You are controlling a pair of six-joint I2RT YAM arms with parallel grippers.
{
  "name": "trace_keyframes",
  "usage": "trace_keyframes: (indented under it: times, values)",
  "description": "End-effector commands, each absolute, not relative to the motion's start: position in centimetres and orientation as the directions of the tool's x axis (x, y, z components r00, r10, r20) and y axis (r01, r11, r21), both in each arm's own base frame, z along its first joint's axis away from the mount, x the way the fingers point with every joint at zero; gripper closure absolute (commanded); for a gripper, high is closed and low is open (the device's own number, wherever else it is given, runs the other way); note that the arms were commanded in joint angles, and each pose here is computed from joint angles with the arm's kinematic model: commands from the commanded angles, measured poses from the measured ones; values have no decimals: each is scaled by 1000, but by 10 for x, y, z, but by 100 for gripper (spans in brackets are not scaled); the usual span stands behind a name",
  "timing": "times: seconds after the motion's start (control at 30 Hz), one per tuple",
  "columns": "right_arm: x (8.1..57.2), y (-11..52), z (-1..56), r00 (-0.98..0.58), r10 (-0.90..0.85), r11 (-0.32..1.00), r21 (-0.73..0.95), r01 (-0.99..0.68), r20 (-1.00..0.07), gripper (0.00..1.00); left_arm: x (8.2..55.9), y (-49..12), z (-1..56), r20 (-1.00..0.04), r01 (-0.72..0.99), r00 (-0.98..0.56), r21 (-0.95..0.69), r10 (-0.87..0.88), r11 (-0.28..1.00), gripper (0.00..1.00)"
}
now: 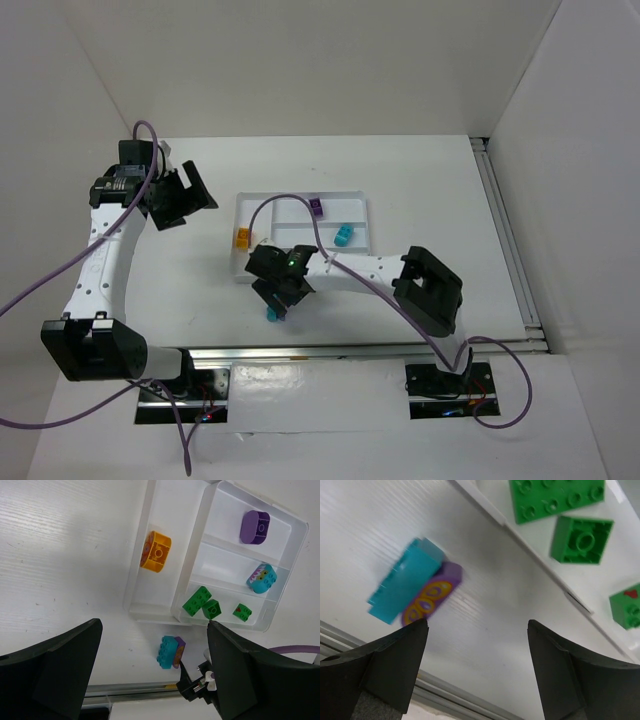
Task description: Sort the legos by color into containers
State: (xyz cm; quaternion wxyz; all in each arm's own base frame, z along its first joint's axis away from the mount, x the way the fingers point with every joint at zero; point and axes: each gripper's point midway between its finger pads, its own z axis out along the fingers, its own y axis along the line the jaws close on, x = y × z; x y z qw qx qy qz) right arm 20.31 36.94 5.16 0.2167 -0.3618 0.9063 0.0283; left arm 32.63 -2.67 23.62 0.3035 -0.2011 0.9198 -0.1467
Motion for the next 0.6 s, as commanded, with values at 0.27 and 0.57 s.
trace_keyframes:
  times: [0.27, 0.57]
  values:
    - [180, 394, 92, -679, -568, 731, 95, -676, -466, 12, 333, -39, 244, -520, -229, -732, -422, -441, 877, 5]
    - [174, 427, 89, -729, -501, 728, 227, -646, -467, 10, 334, -40, 247, -533, -216, -731, -412, -426, 885, 5]
